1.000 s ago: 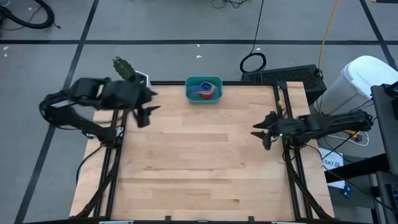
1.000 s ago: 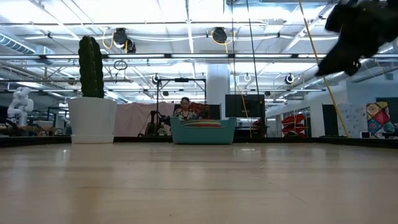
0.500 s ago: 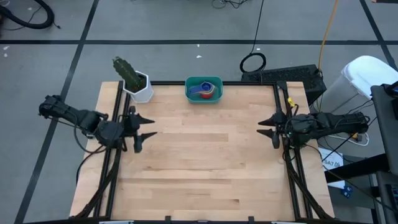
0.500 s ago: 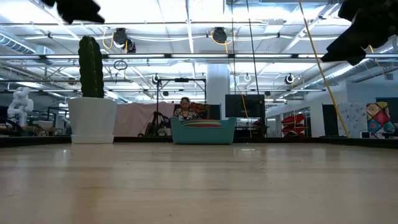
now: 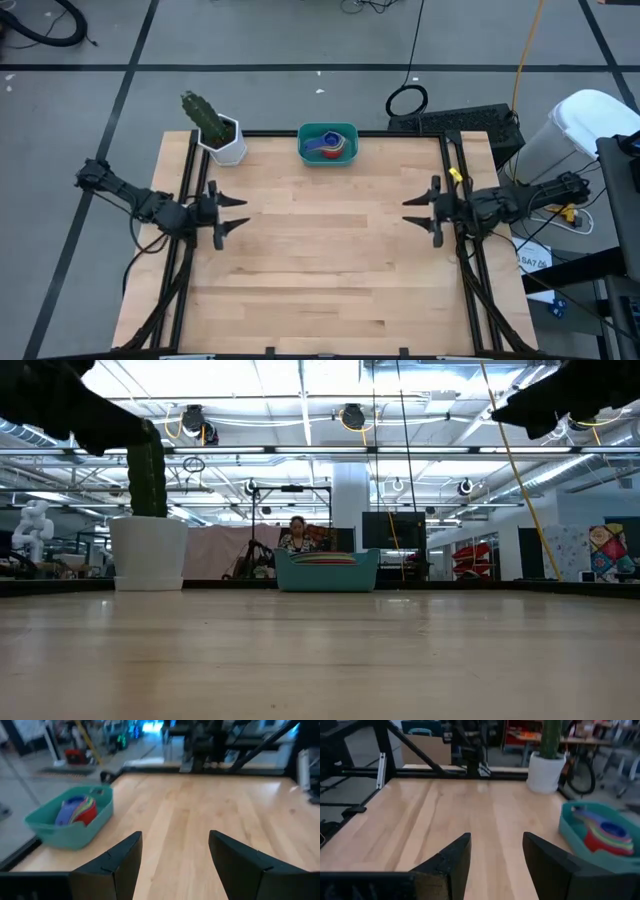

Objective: Nest measuring cups in basket
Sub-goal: Return to Home Position

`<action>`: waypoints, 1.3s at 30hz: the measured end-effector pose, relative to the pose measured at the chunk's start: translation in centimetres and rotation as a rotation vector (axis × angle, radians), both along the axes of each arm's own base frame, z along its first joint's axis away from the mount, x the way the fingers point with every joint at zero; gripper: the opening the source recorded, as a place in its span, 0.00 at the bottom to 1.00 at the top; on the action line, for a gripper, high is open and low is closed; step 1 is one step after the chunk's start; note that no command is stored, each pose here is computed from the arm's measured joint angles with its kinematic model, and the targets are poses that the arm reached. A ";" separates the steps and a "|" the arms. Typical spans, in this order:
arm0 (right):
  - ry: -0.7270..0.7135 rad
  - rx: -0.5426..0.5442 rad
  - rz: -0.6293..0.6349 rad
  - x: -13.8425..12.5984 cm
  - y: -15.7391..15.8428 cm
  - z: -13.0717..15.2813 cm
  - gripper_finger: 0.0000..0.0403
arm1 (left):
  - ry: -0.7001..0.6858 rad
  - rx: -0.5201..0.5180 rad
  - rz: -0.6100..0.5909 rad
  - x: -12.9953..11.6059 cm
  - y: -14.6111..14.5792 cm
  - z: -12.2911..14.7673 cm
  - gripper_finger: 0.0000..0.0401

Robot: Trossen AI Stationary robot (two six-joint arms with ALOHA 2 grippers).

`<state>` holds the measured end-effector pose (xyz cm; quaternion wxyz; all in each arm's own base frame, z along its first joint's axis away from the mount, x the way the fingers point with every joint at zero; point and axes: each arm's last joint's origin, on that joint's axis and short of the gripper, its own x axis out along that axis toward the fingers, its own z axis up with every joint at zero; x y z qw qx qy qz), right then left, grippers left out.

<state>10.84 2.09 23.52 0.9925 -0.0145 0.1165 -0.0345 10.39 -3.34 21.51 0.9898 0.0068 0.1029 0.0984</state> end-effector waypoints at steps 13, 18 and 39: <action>-0.211 -0.020 0.015 -1.5 -0.4 -2.0 0.42 | -0.135 0.015 -0.087 -1.2 1.8 -4.2 0.44; -0.283 -0.015 -0.034 -1.6 -0.7 -4.8 0.42 | -0.117 0.027 -0.090 -1.1 2.3 -4.2 0.28; -0.233 0.010 -0.052 -1.3 -1.4 -6.6 0.33 | -0.035 -0.040 -0.086 -0.7 3.8 -4.8 0.01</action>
